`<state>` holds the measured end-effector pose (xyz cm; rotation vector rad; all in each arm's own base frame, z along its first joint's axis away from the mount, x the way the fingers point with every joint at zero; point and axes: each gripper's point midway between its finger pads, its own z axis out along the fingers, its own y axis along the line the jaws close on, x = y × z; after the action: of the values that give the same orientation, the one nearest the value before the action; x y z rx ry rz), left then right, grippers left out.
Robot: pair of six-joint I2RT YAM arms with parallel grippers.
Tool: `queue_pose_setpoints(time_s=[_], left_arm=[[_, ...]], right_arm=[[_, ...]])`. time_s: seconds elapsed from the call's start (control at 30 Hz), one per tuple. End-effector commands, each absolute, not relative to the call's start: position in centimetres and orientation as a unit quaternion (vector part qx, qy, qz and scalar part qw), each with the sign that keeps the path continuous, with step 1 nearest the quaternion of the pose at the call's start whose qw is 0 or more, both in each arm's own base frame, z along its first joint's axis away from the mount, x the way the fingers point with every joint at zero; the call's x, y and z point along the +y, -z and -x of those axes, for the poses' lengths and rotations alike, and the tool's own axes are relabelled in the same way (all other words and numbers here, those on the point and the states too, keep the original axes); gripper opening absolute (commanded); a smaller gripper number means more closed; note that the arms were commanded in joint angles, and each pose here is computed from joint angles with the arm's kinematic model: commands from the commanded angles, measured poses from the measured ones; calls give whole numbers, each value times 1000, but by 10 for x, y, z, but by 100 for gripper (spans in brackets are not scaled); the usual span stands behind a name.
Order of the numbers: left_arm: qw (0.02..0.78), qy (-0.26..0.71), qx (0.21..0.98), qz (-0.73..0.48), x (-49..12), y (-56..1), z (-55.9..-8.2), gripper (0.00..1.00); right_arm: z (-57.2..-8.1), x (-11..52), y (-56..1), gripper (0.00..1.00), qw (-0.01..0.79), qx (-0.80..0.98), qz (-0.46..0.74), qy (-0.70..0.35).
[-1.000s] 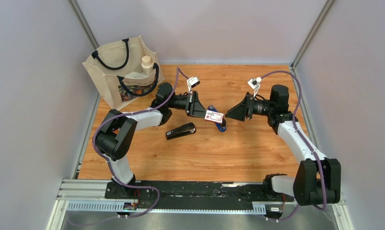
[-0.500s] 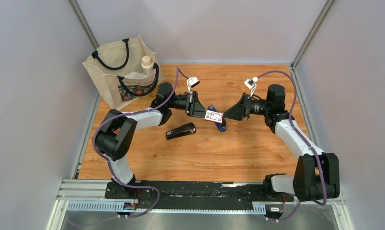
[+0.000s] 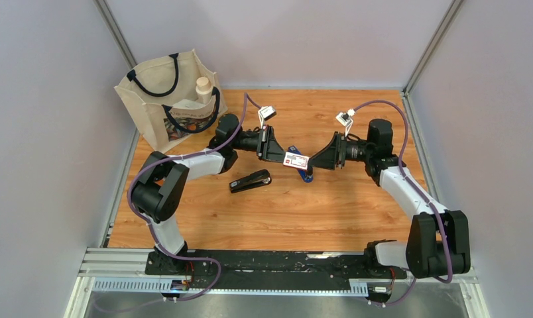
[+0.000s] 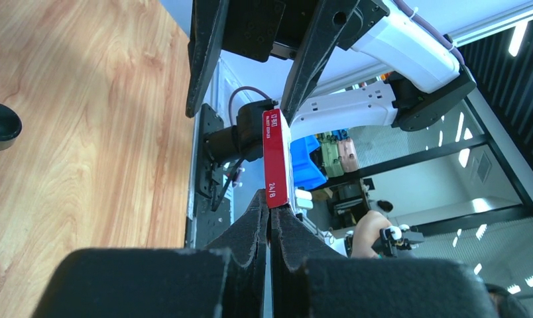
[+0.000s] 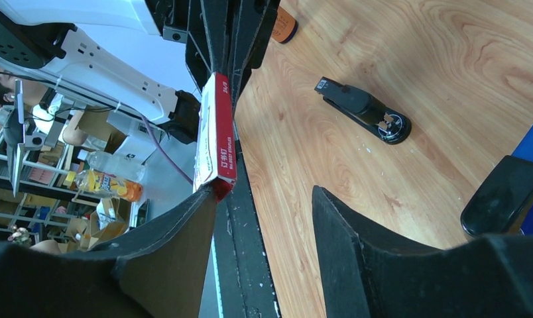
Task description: Load the staples into the stapler
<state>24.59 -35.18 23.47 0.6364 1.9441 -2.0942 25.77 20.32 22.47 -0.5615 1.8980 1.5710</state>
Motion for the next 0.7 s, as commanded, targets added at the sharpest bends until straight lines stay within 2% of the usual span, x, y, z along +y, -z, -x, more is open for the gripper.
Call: queue_pose_setpoints(time_s=[0.0,0.67], left_arm=[[160,716,630,-255,-348,-269,-247,0],[172,708,637,-252,-349,-257,-250,0]], right_arm=[[-254,204,-228,58,313,705,232,-593],[-258,221,-239,55,261,697,220,-631]])
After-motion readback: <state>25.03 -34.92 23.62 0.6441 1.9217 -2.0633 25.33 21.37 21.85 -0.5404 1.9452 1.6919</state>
